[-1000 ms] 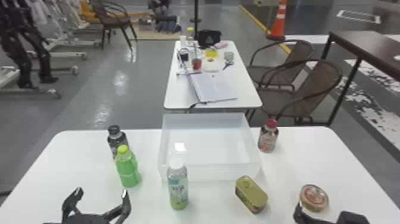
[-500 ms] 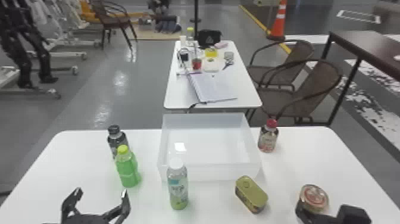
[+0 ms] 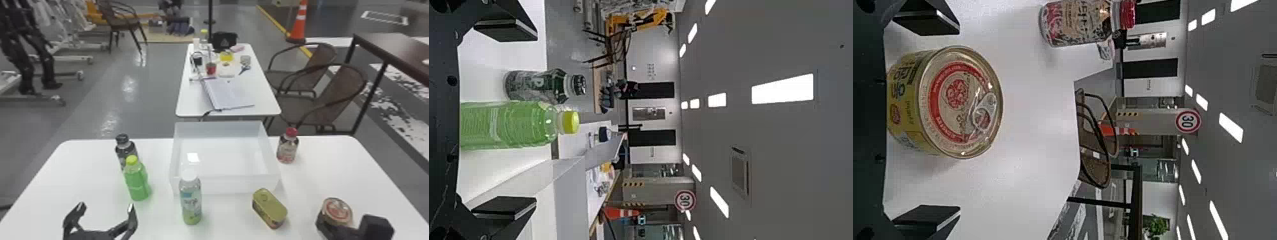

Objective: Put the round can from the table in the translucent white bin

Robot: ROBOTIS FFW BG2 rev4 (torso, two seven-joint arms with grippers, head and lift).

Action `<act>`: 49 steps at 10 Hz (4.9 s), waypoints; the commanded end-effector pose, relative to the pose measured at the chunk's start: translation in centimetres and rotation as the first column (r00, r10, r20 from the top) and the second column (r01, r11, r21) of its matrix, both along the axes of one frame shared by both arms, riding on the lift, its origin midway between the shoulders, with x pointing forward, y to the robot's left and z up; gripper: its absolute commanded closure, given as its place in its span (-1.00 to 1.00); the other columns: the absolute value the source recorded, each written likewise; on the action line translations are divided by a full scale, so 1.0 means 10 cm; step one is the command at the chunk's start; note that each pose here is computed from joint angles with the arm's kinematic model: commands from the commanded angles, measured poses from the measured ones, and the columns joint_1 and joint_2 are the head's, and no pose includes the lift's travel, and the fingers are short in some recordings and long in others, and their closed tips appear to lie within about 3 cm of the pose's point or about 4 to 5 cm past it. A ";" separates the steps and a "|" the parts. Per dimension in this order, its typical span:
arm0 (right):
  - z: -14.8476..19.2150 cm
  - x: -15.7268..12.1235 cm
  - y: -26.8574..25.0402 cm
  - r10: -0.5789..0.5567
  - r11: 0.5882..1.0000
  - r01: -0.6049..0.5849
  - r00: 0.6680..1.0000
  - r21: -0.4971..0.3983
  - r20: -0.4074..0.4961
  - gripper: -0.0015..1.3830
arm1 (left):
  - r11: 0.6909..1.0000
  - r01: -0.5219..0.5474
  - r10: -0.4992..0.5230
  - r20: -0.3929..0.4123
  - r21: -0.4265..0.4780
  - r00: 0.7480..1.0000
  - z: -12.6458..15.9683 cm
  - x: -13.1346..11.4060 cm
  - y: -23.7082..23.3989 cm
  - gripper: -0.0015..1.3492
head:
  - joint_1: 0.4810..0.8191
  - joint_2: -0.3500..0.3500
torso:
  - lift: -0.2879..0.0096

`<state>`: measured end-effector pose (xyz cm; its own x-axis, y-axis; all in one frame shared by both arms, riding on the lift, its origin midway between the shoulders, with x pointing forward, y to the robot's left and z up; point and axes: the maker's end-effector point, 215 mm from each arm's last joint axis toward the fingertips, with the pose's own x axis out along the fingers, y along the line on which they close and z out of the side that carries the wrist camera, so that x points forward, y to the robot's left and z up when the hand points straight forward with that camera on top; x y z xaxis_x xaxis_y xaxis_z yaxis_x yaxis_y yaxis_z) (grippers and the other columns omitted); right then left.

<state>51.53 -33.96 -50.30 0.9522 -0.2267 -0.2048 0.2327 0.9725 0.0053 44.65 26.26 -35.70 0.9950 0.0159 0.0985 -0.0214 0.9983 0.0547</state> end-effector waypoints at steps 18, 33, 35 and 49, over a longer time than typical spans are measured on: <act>0.57 0.46 0.13 0.076 0.996 -0.080 0.991 0.035 0.106 0.09 | 0.998 -0.007 0.008 0.019 -0.055 1.000 -0.03 -0.01 0.03 -0.80 | -0.60 0.00 | 0.26; 1.22 1.47 2.36 0.731 0.643 -0.684 0.682 0.344 -0.010 0.09 | 0.997 0.007 -0.006 0.004 -0.075 1.000 -0.08 0.12 -0.07 -0.80 | -0.60 0.00 | 0.26; 1.02 1.46 2.42 0.758 0.615 -0.692 0.651 0.377 -0.040 0.09 | 0.997 0.008 -0.008 0.002 -0.079 1.000 -0.10 0.12 -0.08 -0.80 | -0.60 0.00 | 0.26; 2.41 1.35 2.21 0.643 0.724 -0.684 0.715 0.086 0.276 -0.85 | 0.998 0.016 -0.015 0.023 -0.057 1.000 -0.02 0.13 -0.12 -0.80 | -0.60 0.00 | 0.26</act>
<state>66.43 -11.60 -27.38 0.8621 0.5067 0.0103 -0.4999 0.8468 0.1817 45.93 25.12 -36.11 0.9933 0.0057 0.1156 -0.0052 1.0000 -0.0043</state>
